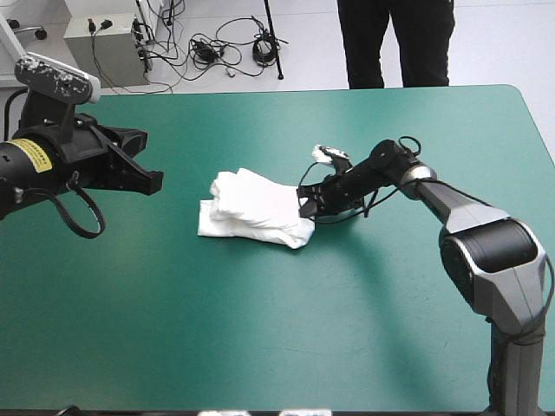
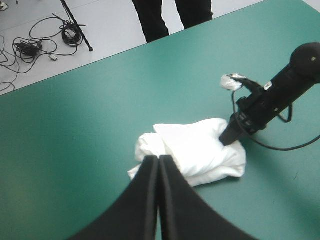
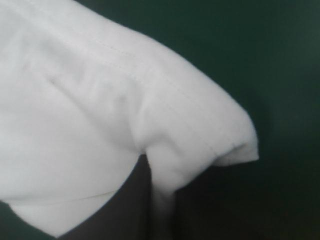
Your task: Fold the cloth
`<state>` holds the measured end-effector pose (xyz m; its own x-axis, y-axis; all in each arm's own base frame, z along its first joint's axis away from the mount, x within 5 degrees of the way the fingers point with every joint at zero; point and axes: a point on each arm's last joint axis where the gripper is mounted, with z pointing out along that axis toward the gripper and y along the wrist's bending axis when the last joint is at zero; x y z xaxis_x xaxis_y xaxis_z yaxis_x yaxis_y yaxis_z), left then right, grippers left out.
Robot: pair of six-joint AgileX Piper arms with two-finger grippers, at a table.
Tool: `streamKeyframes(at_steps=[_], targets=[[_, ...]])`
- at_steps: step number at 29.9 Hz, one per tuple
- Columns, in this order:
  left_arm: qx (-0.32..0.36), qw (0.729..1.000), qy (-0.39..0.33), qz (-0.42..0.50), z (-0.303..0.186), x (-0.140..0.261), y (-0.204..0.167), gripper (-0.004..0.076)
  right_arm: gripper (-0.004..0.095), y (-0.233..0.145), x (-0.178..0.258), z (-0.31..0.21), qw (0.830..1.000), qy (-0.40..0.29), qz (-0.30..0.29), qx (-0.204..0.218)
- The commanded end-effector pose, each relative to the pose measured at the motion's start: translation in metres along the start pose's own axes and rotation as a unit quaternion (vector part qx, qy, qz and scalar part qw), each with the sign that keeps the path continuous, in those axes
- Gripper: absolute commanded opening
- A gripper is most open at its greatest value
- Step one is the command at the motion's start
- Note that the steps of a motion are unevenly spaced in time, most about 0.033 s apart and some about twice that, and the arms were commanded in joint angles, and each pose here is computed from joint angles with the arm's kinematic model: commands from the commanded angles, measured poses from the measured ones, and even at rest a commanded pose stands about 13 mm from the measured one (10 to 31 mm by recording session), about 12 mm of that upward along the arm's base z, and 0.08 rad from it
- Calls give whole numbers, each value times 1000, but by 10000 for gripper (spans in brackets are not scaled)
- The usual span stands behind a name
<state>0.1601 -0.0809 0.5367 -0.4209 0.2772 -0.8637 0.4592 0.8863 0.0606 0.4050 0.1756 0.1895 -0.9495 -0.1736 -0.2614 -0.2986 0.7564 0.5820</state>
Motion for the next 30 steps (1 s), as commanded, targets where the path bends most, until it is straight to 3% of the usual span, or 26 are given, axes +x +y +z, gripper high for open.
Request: streamKeyframes(at_steps=[1, 2, 5, 12, 17, 22, 30], targets=[[1, 1000, -3, -6, -12, 1, 0, -6, -13, -27, -1, -68, 988, -5, -45, 146], [1, 1000, -3, -6, -12, 1, 0, -6, -13, -41, 2, -86, 982, 1, -36, 183], [1, 1000, -3, -6, -12, 1, 0, -6, -13, -69, 17, -131, 971, 2, -9, 239], [3, 1000, -6, -6, -12, 0, 0, -6, -13, -120, 79, -226, 941, -11, 95, 325], [10, 1000, -23, -9, -12, -3, -1, -6, -13, -141, 134, -264, 917, -60, 179, 351], [23, 999, -26, -8, -12, -4, -4, -6, -13, -153, 178, -270, 895, -101, 226, 371], [24, 1000, -17, -8, -12, -2, -4, -6, -6, -154, 187, -265, 886, -118, 250, 373]])
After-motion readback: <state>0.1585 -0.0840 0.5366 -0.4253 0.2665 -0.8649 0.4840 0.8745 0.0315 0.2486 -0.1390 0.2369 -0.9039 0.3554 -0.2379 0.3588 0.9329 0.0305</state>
